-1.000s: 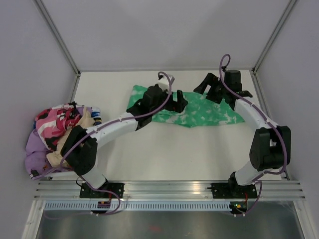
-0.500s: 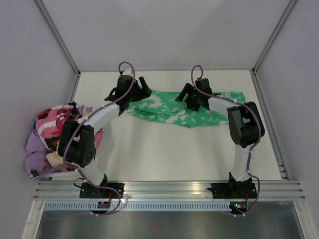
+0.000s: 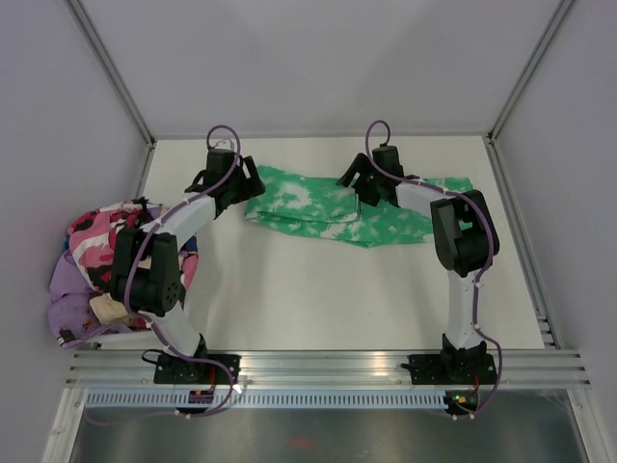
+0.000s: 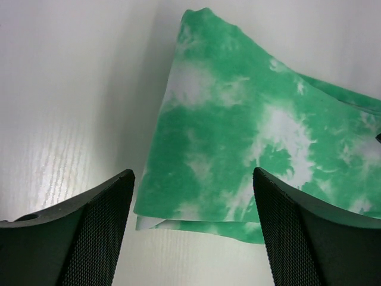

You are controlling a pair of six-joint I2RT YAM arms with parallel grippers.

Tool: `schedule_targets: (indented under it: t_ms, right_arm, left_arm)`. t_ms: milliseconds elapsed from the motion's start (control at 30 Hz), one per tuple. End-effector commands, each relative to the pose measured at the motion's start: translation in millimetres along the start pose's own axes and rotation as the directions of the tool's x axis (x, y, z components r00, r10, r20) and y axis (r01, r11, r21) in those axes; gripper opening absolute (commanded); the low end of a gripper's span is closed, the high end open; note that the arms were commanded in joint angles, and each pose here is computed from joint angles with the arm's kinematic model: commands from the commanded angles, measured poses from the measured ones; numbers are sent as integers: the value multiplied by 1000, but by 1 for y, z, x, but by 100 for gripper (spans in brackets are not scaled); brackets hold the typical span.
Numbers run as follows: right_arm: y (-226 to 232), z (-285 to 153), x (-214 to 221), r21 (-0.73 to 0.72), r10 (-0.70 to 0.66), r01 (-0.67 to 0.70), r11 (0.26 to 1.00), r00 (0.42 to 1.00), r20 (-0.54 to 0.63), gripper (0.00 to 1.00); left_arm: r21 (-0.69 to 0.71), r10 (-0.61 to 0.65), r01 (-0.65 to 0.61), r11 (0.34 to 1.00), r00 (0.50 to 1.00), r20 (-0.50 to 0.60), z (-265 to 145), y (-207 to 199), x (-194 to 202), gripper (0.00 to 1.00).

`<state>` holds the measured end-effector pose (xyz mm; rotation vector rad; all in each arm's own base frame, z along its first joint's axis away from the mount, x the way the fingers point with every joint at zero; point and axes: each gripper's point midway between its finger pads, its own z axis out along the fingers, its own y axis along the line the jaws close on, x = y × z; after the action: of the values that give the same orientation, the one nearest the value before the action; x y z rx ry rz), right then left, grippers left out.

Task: Fold and stack the trousers
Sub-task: Fold the trousers

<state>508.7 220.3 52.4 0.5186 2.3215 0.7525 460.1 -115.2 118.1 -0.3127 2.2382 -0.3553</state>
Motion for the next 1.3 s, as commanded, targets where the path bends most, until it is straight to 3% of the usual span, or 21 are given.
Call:
schedule_targets:
  t_ms: [0,233,433,467,500,667,800,900,1000,1033,1100,1133,1267]
  right_arm:
    - [18,7,-1,-56,26,-25,998,1000,13,85]
    - [29,15,-18,-73,-68,72,995,996,56,59]
    - [34,8,-29,-74,-157,164,984,983,94,16]
    - [34,4,-33,-63,-166,174,983,980,111,3]
    - [28,2,-29,-48,-182,188,981,977,108,0]
    - [17,-19,-27,-37,-236,246,969,955,180,0]
    - [-23,-16,-7,74,-244,237,969,962,125,0]
    - [-26,-19,4,60,-246,242,969,965,89,0]
    - [-17,-24,2,36,-273,271,962,959,78,13]
    - [-9,-27,1,15,-282,282,959,956,75,28]
    - [14,-35,-12,-32,-303,307,951,948,99,46]
    - [25,-40,-18,-56,-310,317,947,945,107,60]
    - [68,-72,-56,-67,-352,368,927,919,175,73]
  left_arm:
    - [-19,58,-58,998,998,-16,3,15,6,86]
    - [119,99,-95,988,995,-24,5,1,8,86]
    - [104,142,-139,985,990,-21,17,9,13,86]
    - [92,146,-143,985,989,-19,18,11,12,86]
    - [61,138,-136,989,990,-15,19,18,11,86]
    - [23,51,-51,998,998,-34,25,41,10,86]
    - [-4,53,-53,999,998,-45,27,50,8,86]
    - [-13,83,-83,996,996,-44,26,53,5,86]
    - [-1,100,-101,995,994,-45,27,50,1,86]
    - [2,106,-106,994,993,-57,30,51,3,86]
    - [13,103,-102,995,991,-88,35,49,7,86]
    - [17,103,-102,995,990,-98,38,49,8,86]
    - [52,114,-109,993,988,-106,46,44,9,86]
